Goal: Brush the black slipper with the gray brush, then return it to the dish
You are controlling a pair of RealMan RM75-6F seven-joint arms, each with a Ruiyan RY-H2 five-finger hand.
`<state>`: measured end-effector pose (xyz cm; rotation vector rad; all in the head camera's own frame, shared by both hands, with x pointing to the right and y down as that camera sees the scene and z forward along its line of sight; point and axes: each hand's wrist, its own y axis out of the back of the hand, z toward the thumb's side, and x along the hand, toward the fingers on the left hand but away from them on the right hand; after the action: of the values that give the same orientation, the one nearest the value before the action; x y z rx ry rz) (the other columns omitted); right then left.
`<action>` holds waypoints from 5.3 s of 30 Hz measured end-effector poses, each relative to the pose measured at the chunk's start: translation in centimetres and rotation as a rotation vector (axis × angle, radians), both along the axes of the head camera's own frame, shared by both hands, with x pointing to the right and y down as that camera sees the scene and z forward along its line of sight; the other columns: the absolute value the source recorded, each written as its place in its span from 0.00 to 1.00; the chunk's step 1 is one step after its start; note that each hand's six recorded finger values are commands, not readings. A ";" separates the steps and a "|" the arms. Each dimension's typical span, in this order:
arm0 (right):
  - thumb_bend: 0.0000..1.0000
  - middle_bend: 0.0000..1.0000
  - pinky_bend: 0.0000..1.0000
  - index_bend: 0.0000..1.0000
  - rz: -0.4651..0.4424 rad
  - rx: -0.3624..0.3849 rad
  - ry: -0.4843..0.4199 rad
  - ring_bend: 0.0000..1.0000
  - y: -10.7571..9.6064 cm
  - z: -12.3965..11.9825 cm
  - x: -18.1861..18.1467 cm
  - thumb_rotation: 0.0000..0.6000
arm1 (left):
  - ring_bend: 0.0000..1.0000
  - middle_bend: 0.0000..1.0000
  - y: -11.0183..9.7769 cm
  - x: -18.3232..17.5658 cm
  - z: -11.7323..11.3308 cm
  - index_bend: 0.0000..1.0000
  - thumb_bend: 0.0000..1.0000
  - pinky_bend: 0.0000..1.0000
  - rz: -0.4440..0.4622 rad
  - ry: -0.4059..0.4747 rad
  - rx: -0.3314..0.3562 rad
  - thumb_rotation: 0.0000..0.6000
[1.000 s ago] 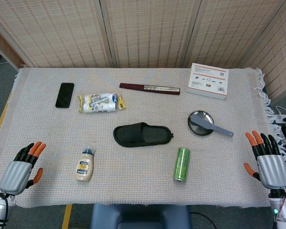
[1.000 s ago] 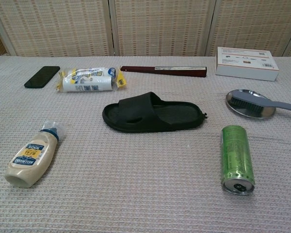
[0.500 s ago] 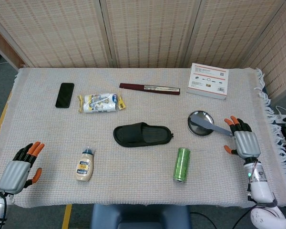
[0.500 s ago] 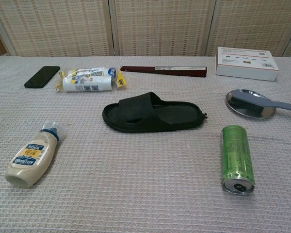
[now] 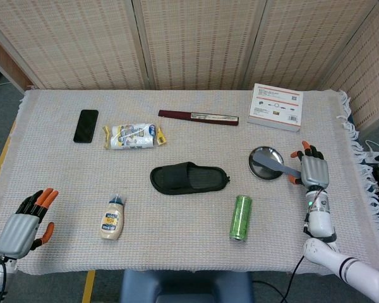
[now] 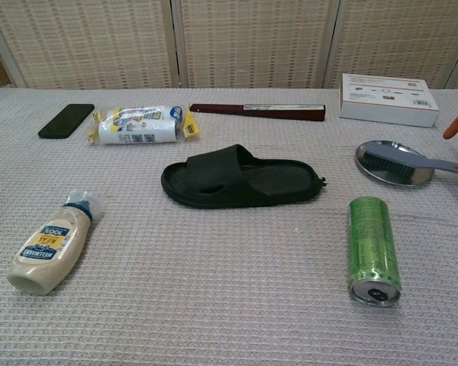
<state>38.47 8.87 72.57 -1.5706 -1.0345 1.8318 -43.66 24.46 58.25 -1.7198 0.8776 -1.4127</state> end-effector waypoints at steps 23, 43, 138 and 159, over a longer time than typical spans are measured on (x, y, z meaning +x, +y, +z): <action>0.13 0.02 0.15 0.41 0.038 -0.070 -0.023 0.00 -1.2 3.7 -2.4 1.00 | 0.00 0.00 0.0 -0.2 0.2 0.00 0.54 0.13 -0.005 0.007 -0.015 1.00; 0.13 0.03 0.16 0.42 0.018 -0.055 -0.050 0.00 -1.7 3.8 -3.5 1.00 | 0.00 0.00 0.0 -0.3 0.1 0.00 0.54 0.13 -0.004 0.004 -0.010 1.00; 0.53 0.56 0.86 0.89 -0.722 -0.047 -0.268 0.50 -2.6 0.1 -18.7 1.00 | 0.00 0.00 0.0 -0.3 -0.6 0.00 0.54 0.14 -0.001 0.036 0.013 1.00; 0.52 0.56 0.86 0.89 -0.618 -0.009 -0.380 0.50 -1.3 1.7 -21.4 1.00 | 0.00 0.00 0.0 -0.6 -0.6 0.00 0.54 0.15 -0.011 0.037 0.001 1.00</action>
<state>17.05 7.55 74.25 -2.0088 -0.5794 1.1488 -44.25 24.48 57.69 -1.7474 0.9091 -1.3915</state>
